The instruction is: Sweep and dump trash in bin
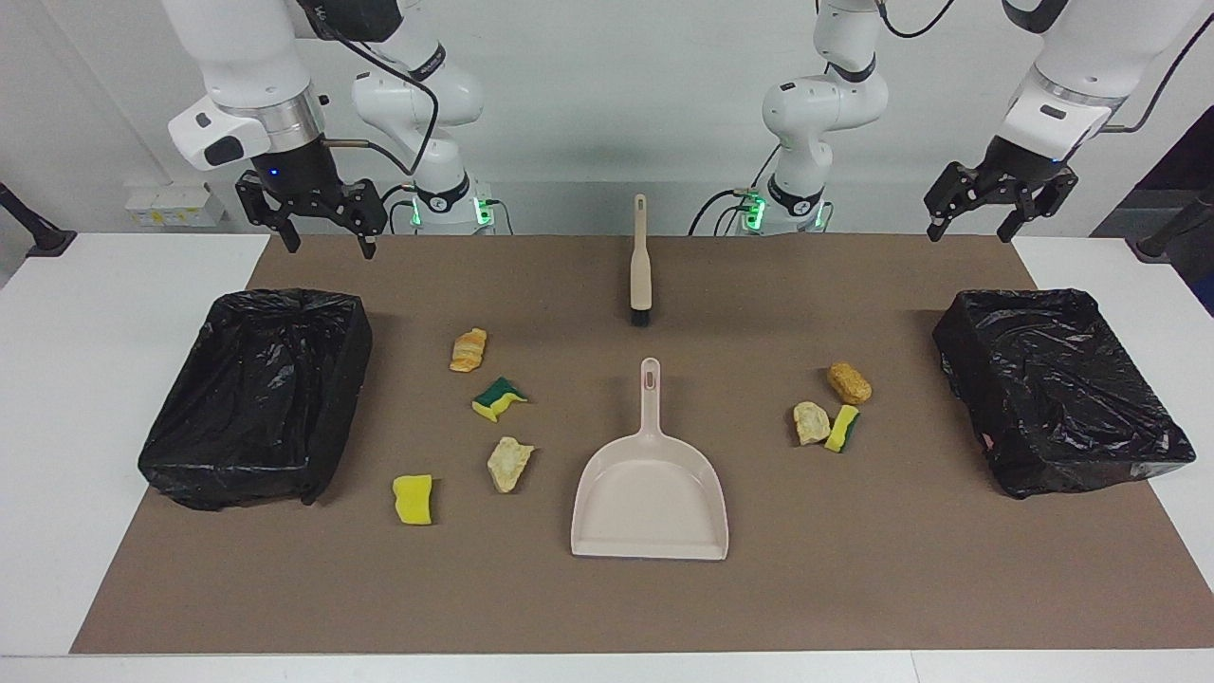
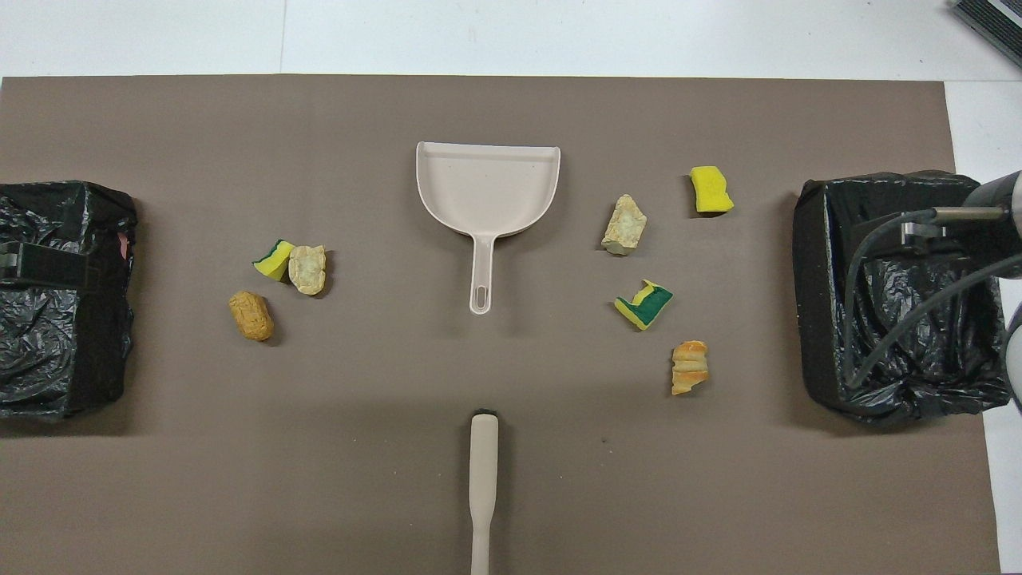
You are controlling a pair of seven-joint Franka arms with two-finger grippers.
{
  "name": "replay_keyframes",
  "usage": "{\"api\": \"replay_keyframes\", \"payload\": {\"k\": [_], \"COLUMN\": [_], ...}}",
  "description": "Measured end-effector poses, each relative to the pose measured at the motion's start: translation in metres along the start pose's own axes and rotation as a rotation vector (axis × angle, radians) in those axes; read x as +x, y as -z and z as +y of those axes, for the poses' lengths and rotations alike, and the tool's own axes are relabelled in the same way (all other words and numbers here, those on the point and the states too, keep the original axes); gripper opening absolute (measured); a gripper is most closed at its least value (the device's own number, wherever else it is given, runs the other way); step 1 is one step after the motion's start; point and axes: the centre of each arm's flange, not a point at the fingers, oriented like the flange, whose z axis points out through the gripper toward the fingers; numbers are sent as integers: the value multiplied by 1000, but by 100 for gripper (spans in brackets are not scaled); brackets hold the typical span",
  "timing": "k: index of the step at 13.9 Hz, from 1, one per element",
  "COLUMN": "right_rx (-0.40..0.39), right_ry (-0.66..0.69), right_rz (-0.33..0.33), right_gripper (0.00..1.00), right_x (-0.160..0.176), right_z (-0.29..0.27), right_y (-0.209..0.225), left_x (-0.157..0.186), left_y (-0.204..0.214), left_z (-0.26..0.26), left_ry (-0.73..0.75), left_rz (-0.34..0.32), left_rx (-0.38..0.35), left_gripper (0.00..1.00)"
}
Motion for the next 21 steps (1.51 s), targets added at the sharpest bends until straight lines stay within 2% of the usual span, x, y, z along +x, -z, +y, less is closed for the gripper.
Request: {"api": "replay_keyframes", "payload": {"k": [17,21], "right_rx": [1,1], "right_ry": [10,20], "right_rz": [-10,-13], "right_gripper": [100,100], "right_x": [-2,-2], "right_z": [-6,-11], "right_y": [-1,-3], "left_x": [-1,-9], "left_y": [-3,-17], "left_z": [0,16], "left_ry": [1,-27], "left_rz": [-11,-43], "left_rx": [-1,3], "left_gripper": [100,100]}}
